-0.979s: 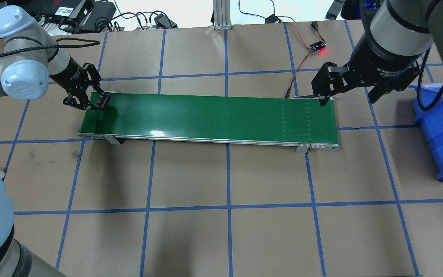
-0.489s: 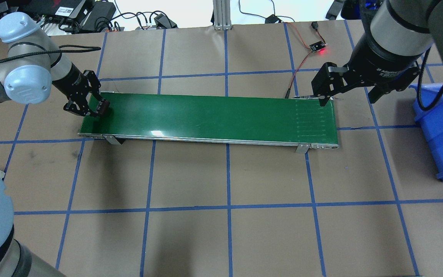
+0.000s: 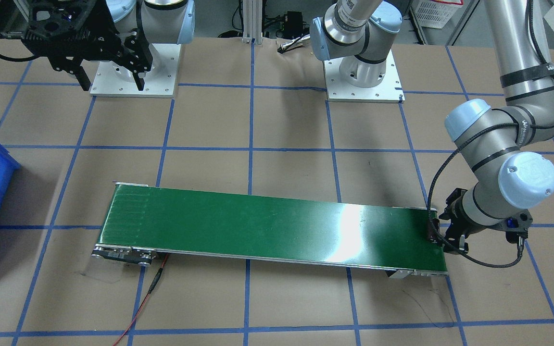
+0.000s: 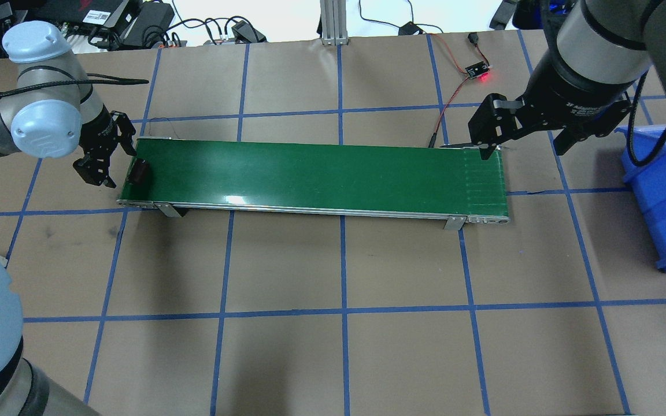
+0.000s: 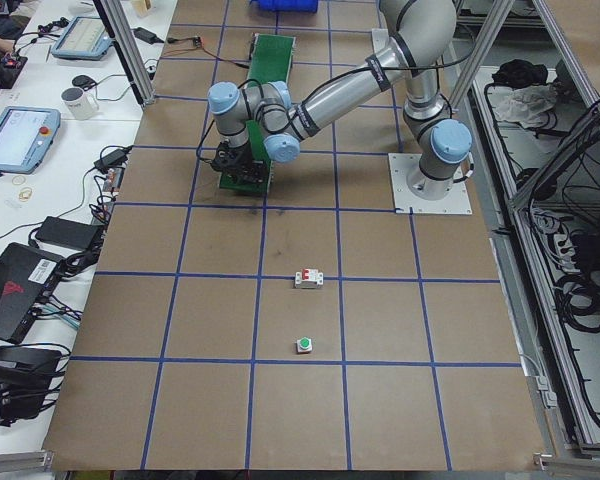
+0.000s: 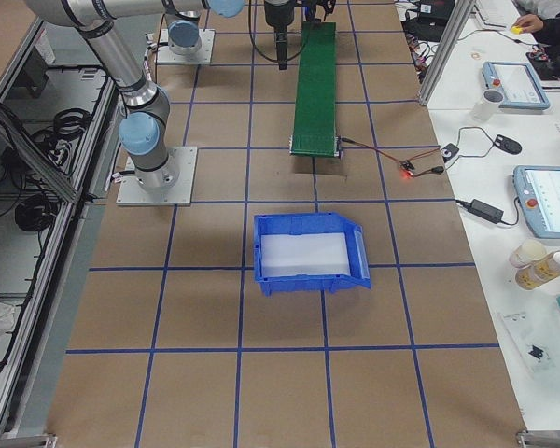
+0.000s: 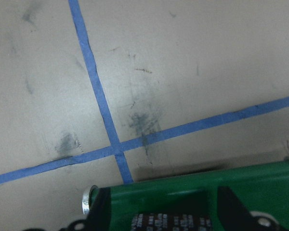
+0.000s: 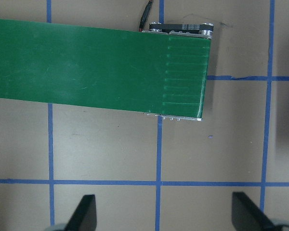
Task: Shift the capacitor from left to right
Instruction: 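Raise the left gripper away while the right gripper moves above the belt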
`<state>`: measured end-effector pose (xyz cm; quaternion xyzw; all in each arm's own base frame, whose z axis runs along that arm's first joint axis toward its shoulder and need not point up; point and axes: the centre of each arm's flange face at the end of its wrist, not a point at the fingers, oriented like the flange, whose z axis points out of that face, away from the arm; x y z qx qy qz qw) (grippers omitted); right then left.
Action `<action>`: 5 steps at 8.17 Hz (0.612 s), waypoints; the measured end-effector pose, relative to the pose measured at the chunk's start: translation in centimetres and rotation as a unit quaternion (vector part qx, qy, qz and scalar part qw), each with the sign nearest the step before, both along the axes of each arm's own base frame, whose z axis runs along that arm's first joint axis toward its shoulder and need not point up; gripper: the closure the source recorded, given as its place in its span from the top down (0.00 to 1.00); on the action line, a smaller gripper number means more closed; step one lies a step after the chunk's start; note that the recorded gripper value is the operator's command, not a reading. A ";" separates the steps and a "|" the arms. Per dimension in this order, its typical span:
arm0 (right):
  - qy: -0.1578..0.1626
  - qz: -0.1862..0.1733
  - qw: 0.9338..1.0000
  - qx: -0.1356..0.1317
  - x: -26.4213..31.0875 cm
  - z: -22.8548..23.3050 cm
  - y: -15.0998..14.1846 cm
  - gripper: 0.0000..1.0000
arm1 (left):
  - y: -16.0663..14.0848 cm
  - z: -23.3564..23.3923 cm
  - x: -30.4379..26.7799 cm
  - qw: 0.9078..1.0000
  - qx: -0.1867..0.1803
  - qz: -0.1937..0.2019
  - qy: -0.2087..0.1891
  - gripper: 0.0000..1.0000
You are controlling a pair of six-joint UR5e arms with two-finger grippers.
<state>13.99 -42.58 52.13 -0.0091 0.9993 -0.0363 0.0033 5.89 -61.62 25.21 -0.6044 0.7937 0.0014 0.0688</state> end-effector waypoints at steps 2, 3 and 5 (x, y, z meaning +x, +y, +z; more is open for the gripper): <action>0.000 0.000 1.000 0.000 0.0 0.0 0.0 1.00 | -0.1 0.1 -0.2 1.000 -0.003 0.003 0.007 1.00; 0.000 0.000 1.000 0.000 0.0 0.0 0.0 1.00 | -0.1 0.5 -0.3 1.000 -0.008 0.008 0.013 1.00; 0.000 0.000 1.000 0.001 0.0 -0.1 0.0 1.00 | 0.0 1.7 -1.0 0.999 -0.023 0.013 0.042 1.00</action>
